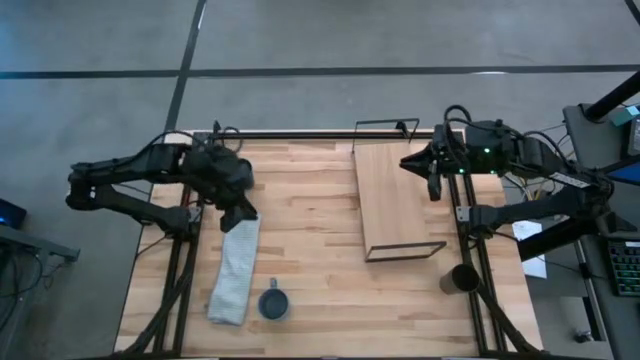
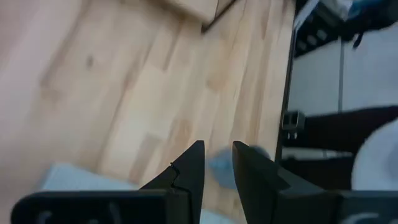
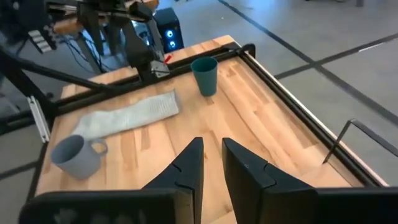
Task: Stack small to large cups/mugs on shelf
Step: Put the gray mug on the shelf
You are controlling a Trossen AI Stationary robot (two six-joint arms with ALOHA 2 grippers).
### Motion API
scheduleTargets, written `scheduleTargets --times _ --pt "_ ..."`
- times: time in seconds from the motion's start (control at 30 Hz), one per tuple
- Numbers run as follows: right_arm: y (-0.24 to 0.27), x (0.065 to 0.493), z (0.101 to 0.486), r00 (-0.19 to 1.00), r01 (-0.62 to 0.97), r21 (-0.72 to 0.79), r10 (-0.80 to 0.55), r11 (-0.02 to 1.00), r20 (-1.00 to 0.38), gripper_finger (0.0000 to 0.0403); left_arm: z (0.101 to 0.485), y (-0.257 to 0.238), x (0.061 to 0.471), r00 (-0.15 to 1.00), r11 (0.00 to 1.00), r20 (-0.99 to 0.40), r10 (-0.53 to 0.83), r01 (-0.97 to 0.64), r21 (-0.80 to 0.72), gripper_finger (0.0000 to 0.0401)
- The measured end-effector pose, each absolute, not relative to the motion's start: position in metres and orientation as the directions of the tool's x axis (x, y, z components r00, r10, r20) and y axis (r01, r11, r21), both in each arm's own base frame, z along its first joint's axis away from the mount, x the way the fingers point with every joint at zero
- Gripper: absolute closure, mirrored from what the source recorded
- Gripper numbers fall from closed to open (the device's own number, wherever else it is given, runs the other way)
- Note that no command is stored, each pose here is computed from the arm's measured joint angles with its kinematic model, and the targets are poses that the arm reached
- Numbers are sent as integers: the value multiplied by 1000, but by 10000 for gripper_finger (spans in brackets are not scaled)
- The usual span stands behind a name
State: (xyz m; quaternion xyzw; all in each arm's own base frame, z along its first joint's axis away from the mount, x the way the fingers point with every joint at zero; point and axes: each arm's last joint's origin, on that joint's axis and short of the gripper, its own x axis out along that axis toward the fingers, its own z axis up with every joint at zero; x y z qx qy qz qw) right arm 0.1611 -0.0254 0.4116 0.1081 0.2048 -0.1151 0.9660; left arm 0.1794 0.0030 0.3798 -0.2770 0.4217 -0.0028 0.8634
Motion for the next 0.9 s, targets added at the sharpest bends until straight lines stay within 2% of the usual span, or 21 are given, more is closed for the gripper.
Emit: scheduleTargets --times 0.33,0.6,0.9 --pt "-27 173 406 858 270 137 -173 953 -484 349 357 -2 213 515 806 -762 -394 -204 -555 333" --pt "-27 169 407 860 269 138 -173 953 -480 349 334 -24 239 356 759 -755 -551 -161 -631 333" --pt "-26 166 409 865 266 137 -174 954 -471 349 306 -41 265 222 758 -780 -586 -190 -624 333"
